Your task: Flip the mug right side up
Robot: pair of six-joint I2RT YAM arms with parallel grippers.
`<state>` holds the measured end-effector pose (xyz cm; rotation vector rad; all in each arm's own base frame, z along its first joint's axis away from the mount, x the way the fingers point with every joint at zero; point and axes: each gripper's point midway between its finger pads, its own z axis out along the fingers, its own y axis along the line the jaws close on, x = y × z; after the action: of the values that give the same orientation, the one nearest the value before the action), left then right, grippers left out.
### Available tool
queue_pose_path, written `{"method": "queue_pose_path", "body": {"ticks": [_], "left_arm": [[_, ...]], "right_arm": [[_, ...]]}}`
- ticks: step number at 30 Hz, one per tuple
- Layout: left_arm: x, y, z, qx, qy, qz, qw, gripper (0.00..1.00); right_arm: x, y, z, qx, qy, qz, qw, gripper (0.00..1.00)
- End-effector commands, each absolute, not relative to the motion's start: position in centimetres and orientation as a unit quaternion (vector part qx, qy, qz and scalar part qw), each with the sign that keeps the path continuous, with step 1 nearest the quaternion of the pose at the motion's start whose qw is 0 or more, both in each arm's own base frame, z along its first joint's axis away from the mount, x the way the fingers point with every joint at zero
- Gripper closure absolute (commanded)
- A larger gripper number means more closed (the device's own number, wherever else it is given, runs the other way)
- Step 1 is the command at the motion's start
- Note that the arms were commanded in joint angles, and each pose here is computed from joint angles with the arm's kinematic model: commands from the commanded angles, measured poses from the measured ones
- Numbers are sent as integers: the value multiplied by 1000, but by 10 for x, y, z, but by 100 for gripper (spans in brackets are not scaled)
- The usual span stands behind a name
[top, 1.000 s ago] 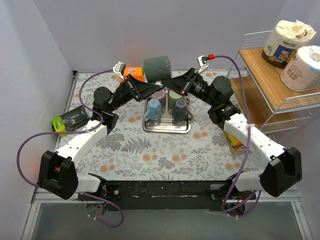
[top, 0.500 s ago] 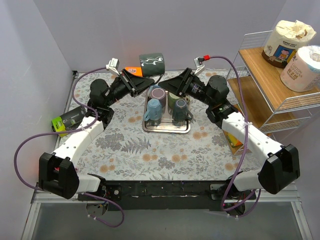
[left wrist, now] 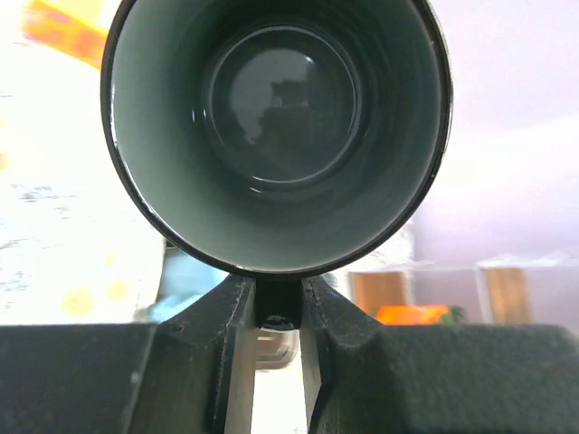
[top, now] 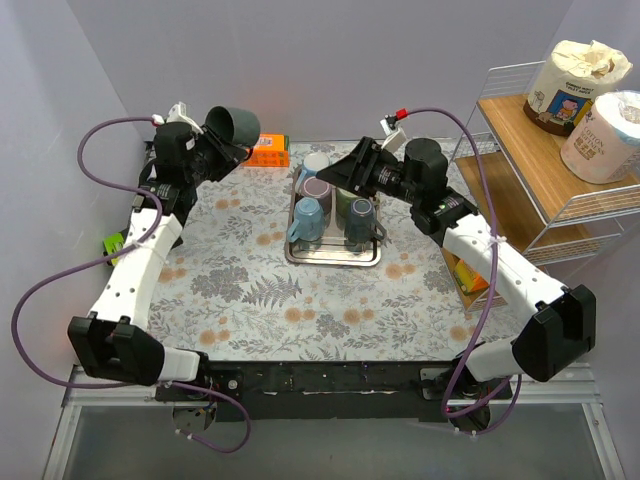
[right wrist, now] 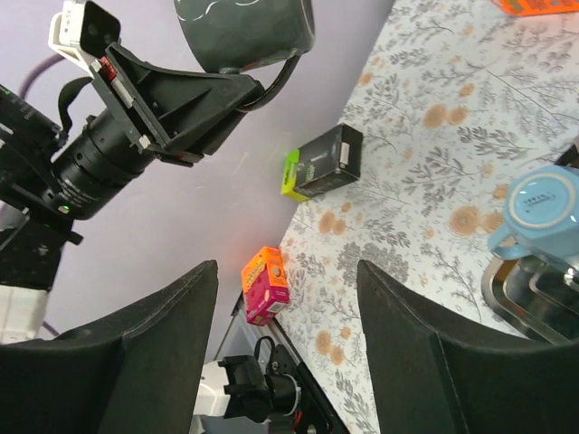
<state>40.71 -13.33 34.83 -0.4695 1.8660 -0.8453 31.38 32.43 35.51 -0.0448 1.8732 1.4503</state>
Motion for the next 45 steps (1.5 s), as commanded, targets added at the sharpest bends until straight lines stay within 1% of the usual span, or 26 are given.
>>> {"method": "queue_pose_path", "body": {"ticks": [1,5,7,11,13,16,17,20,25,30,37,43,44,45], "left_arm": [[412,-77,325,-200,815,-184,512,100],[420,-47,284,-205,845,-108,483,100],[425,-39,261,-202,857,-88,466,100],[445,0,231,-231,863,-47,446,100],[454,3,215,-222,871,-40,437,100],[462,12,188,-210,886,-7,414,100],[461,33,179,-229,884,18,406,100],[462,43,159,-238,890,44,387,100],[462,52,145,-252,889,66,377,100],[466,55,126,-236,898,78,362,100],[472,57,107,-253,903,74,338,100],[469,58,94,-259,907,69,324,100],[468,57,90,-261,909,65,317,92],[469,55,90,-261,911,58,314,89]], "right_arm": [[321,314,350,-26,762,518,389,30],[324,313,344,-27,771,504,387,31],[323,313,340,-29,775,503,382,32],[320,314,325,-27,785,500,364,33],[319,314,323,-25,786,502,359,33],[319,314,322,-24,788,502,356,33],[320,314,320,-23,790,500,355,33],[321,315,321,-23,790,500,354,34],[322,315,321,-29,790,502,352,34],[324,317,321,-32,791,500,350,34],[329,320,319,-36,799,495,340,34],[335,317,301,-27,821,464,332,35],[335,316,300,-25,822,462,332,35],[335,315,298,-24,823,460,332,35]]}}
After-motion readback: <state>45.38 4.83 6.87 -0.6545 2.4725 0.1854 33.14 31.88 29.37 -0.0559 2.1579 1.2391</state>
